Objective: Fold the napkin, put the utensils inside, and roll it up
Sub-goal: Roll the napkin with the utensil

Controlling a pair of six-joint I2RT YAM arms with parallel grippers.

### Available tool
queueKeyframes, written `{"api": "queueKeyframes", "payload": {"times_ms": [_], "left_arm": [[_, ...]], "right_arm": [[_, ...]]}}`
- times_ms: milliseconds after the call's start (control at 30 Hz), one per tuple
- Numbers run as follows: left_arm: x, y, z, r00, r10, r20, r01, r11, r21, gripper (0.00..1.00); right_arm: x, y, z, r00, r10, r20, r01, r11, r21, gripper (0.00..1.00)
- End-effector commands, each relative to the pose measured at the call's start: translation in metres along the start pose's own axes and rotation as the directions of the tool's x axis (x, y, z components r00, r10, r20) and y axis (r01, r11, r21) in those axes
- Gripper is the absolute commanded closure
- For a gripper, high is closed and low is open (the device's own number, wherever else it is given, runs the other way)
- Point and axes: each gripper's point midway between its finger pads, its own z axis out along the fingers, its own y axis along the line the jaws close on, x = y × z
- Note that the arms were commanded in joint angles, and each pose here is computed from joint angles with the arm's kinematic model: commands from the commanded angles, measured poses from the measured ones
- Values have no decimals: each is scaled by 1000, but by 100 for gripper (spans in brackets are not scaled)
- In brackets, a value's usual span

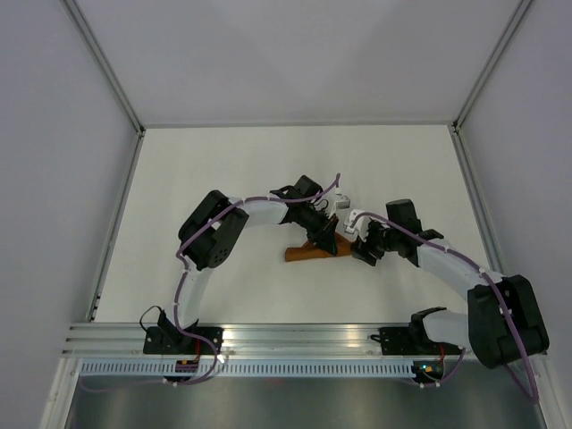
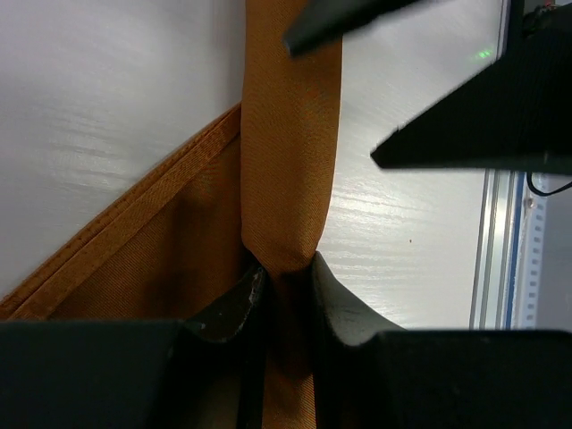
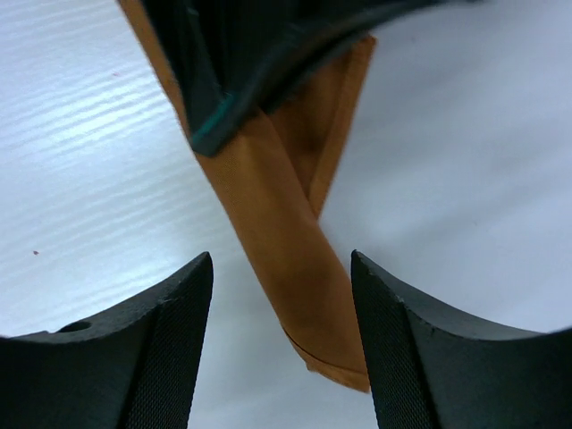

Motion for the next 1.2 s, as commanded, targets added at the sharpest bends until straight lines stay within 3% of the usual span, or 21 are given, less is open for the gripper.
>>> {"api": "queueKeyframes", "payload": {"times_ms": [0,433,633,767,867,1167], "left_arm": [[47,19,9,980,-157,-120,149,986,-68,90],[42,18,10,981,-156,-116,150,987,-57,87],[38,14,8,984,-137,-110,132,990,-49,73],[29,12,2,989,-113,-92,108,993,-53,65],[19,13,-3,993,-96,-71,90,993,-72,60],[-35,13,-47,994,-38,102,55,984,-170,57]], "right_arm": [[-25,-13,7,982,-185,30,180,976,120,30],[-22,13,44,952,-305,-38,307,948,86,31],[-11,15,50,952,-295,-78,300,953,52,49],[-10,16,50,951,-296,-95,300,954,28,72],[-7,22,48,952,-286,-112,286,958,-21,80],[-1,41,49,954,-262,-144,237,956,-170,85]]}}
